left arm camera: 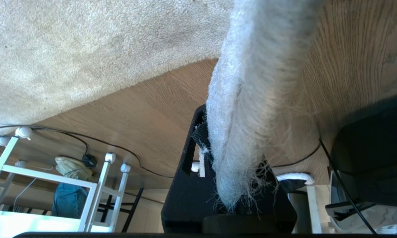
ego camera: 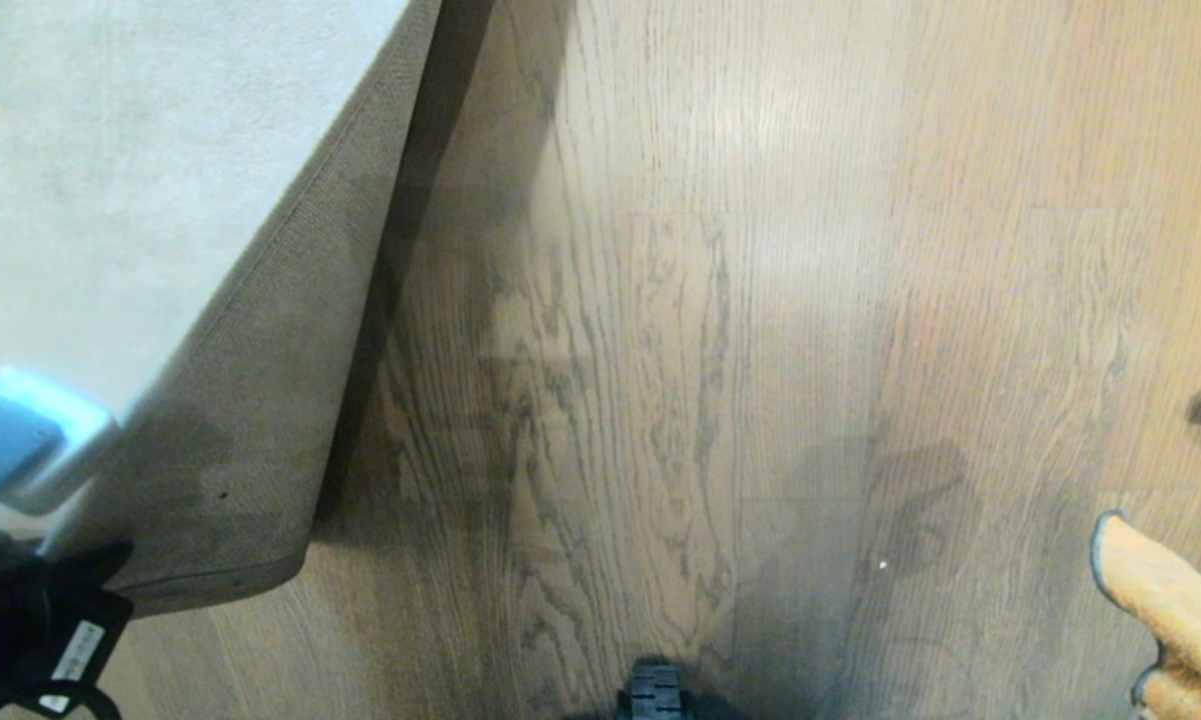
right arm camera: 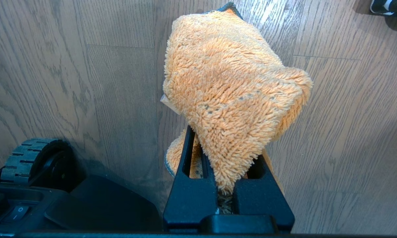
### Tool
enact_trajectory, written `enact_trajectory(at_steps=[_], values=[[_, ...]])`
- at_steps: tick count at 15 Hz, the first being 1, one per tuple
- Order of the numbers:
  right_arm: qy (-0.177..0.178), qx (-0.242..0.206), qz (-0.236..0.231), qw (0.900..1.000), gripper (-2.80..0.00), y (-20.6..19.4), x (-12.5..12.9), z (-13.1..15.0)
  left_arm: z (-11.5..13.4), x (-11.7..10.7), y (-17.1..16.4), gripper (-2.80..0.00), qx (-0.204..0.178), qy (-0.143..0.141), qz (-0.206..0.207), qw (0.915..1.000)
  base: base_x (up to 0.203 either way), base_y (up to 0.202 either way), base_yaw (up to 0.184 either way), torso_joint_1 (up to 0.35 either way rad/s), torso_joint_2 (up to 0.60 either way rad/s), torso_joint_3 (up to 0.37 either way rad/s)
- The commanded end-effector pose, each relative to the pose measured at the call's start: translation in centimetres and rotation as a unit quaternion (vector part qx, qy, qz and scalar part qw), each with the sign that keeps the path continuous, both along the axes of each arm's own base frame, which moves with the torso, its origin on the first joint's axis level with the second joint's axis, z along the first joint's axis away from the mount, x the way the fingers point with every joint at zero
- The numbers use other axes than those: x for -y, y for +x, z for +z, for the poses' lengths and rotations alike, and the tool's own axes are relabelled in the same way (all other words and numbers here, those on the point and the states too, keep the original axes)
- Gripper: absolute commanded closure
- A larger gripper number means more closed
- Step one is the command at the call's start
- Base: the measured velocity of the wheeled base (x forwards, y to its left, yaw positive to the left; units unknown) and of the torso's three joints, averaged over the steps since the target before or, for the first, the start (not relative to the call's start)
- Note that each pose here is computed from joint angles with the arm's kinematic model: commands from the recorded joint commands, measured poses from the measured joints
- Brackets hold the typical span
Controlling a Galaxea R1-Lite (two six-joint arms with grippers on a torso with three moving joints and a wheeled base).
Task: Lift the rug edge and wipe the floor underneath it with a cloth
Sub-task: Lay down the carpet
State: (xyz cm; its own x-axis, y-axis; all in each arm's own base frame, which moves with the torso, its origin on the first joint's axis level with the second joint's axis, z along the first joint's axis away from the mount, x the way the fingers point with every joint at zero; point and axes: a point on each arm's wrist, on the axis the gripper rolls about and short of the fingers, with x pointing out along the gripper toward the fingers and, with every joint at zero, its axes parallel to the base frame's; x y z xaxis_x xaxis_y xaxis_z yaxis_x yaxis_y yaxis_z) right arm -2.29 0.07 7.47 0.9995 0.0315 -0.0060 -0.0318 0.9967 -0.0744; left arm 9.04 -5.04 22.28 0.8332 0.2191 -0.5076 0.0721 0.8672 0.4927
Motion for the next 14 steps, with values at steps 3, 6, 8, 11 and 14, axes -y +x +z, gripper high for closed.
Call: enact_trajectory(at_steps=[3, 6, 8, 11, 14], values=[[0.000, -0.001, 0.000, 1.000, 0.00, 0.01, 0.00, 0.00, 0.01, -0.06, -0.05, 0.00, 0.001, 0.000, 0.002, 1.0000, 0.000, 0.000, 0.000, 0.000, 0.00, 0.000], [0.000, -0.001, 0.000, 1.000, 0.00, 0.01, 0.00, 0.00, 0.01, -0.06, -0.05, 0.00, 0.001, 0.000, 0.002, 1.0000, 0.000, 0.000, 0.000, 0.000, 0.00, 0.000], [0.000, -0.001, 0.000, 1.000, 0.00, 0.01, 0.00, 0.00, 0.02, -0.08, -0.08, 0.00, 0.001, 0.000, 0.002, 1.0000, 0.000, 0.000, 0.000, 0.000, 0.00, 0.000], [0.000, -0.001, 0.000, 1.000, 0.00, 0.01, 0.00, 0.00, 0.03, -0.09, -0.07, 0.00, 0.001, -0.001, 0.003, 1.0000, 0.000, 0.000, 0.000, 0.000, 0.00, 0.000], [0.000, -0.001, 0.000, 1.000, 0.00, 0.01, 0.00, 0.00, -0.04, -0.13, -0.12, -2.80, 0.001, -0.005, 0.006, 1.0000, 0.000, 0.000, 0.000, 0.000, 0.00, 0.000]])
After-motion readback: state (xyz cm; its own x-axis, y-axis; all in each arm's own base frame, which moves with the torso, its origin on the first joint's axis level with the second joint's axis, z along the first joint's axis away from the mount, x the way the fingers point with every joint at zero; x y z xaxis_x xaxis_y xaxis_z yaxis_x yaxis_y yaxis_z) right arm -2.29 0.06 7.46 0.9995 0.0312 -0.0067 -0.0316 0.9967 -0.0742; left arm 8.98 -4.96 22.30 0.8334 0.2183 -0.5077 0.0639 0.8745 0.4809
